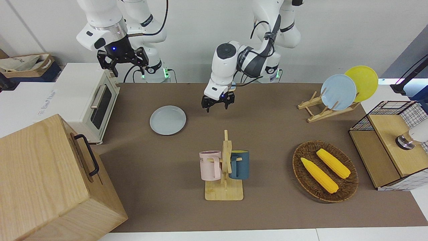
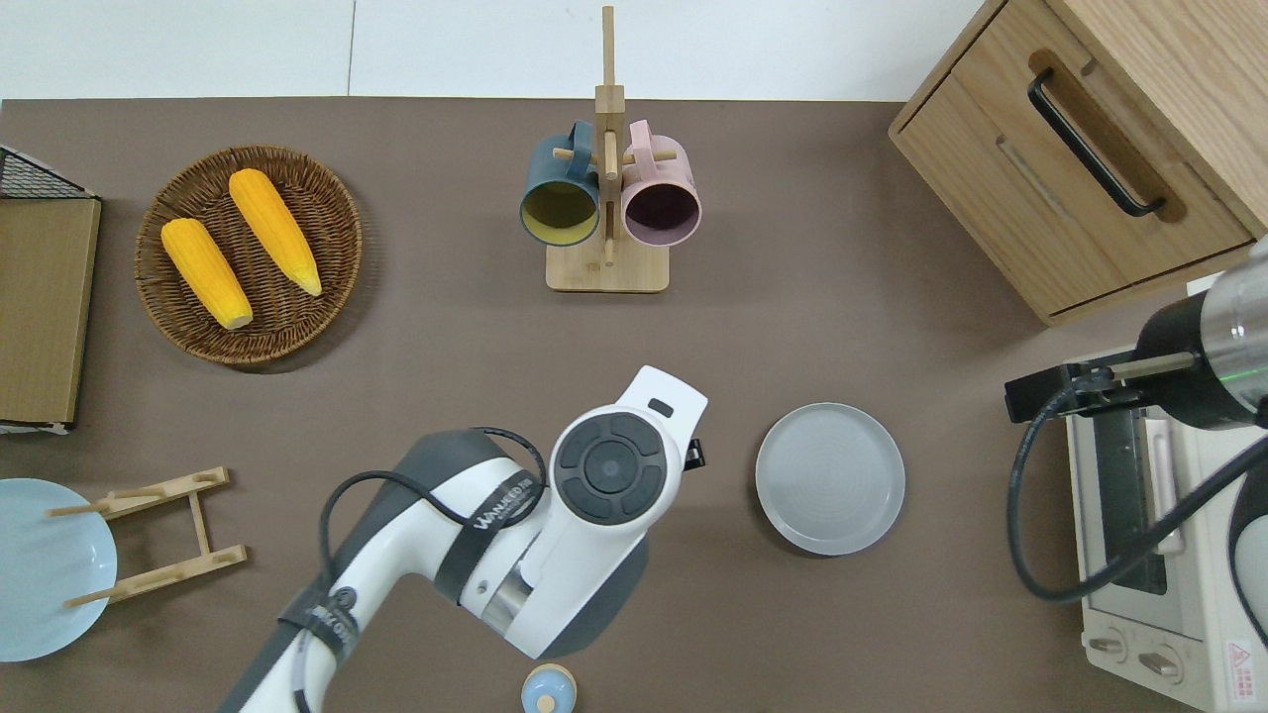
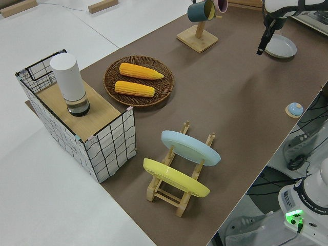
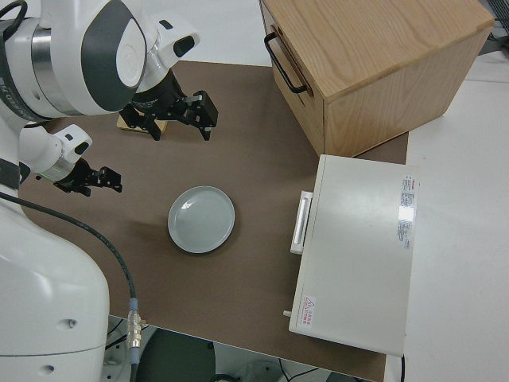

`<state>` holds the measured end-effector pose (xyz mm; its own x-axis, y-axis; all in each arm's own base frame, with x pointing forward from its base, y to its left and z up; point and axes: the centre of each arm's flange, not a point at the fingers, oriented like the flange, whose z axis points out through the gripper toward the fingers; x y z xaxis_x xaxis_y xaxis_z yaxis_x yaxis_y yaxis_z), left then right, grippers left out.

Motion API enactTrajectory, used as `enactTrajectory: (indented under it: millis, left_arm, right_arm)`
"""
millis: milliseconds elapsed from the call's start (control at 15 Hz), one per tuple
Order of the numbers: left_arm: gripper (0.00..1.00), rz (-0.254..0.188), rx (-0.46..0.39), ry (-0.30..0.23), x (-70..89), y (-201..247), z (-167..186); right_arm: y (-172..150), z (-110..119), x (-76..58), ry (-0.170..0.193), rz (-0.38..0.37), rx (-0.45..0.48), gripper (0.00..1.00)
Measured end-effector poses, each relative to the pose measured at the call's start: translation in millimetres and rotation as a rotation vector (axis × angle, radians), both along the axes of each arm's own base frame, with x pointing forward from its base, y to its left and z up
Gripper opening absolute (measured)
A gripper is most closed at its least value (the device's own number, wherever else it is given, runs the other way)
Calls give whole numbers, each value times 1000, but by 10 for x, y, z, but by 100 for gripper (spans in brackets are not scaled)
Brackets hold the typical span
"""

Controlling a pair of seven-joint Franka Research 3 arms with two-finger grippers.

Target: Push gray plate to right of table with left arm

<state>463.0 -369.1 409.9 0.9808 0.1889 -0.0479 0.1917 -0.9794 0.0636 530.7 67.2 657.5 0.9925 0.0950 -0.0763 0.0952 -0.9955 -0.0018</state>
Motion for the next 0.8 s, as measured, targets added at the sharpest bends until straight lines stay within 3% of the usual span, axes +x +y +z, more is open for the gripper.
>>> enactTrajectory:
  millis: [400, 800]
  left_arm:
    - [100, -60, -12, 66, 263, 1082, 593]
    - [100, -207, -32, 69, 390, 2382, 1090]
  right_arm:
    - [0, 0, 0, 0, 0, 0, 99]
    - [0, 0, 0, 0, 0, 0, 99]
